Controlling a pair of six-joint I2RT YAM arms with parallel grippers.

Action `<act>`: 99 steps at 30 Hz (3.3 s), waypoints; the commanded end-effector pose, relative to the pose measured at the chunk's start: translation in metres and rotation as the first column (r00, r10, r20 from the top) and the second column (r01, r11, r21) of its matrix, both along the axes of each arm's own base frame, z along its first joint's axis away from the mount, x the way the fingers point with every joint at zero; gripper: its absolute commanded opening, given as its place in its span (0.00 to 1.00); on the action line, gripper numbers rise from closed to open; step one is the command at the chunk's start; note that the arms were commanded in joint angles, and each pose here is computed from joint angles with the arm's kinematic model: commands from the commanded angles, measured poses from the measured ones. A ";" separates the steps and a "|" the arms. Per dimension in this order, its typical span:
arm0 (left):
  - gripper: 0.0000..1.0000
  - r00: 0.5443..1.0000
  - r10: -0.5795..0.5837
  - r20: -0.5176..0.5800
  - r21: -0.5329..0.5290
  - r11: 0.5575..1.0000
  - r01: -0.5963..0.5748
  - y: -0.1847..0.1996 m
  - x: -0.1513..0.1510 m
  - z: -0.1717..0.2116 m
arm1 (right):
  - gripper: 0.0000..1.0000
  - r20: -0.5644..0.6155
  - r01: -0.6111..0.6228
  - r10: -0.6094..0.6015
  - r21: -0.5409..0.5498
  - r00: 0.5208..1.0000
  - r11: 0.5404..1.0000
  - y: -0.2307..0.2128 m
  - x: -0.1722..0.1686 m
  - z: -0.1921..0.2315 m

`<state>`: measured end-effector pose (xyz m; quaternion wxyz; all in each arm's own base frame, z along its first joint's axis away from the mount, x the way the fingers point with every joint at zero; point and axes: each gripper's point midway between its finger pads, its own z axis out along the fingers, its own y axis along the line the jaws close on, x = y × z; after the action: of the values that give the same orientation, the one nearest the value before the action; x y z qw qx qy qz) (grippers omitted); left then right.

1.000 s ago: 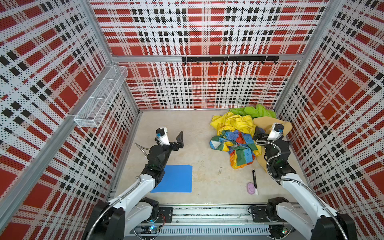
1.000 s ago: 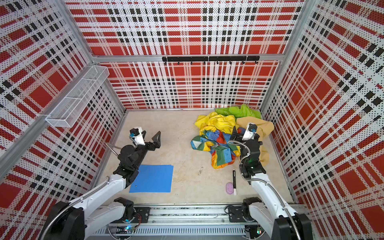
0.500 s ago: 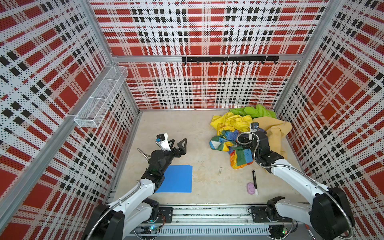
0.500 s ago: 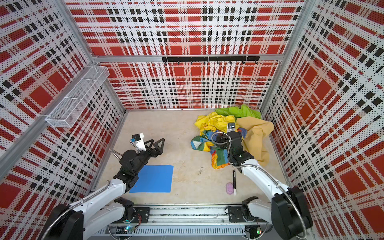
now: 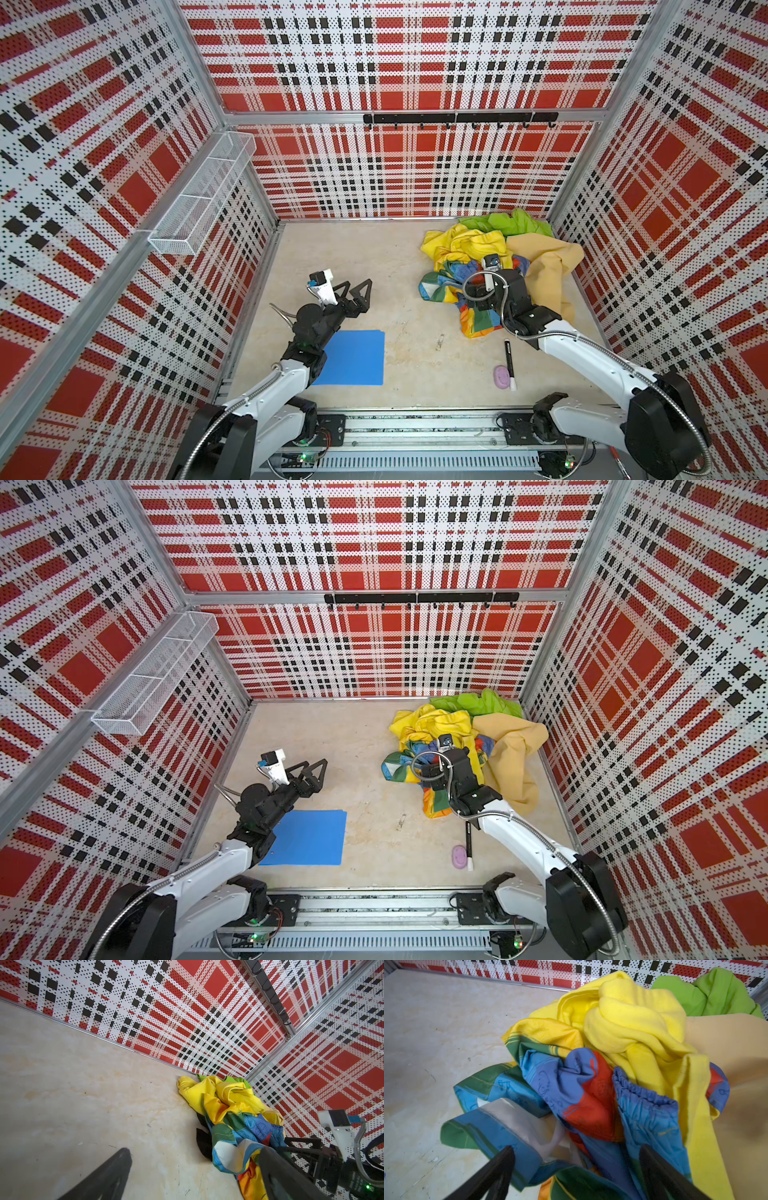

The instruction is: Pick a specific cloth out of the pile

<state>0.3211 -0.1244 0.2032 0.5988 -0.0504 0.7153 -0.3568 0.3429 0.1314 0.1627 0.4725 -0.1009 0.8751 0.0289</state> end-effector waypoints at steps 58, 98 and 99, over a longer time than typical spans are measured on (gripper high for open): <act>0.99 0.982 -0.186 0.025 0.054 0.981 0.184 -0.055 -0.015 0.013 | 0.00 0.013 0.388 -0.388 -0.006 0.922 0.922 -0.130 0.110 0.050; 0.85 0.887 -0.391 -0.243 0.169 0.884 0.436 -0.219 0.048 -0.045 | 0.99 -0.051 0.154 -0.145 0.255 0.988 0.955 -0.061 0.068 0.008; 0.85 0.885 -0.395 -0.248 0.166 0.882 0.440 -0.222 0.050 -0.047 | 1.00 -0.061 0.150 -0.139 0.237 0.988 0.960 -0.055 0.069 0.002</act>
<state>0.3667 -0.3387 0.1594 0.4361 0.1350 0.7979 -0.3937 0.4048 0.0450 0.1623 0.4558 0.0576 0.8851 0.0742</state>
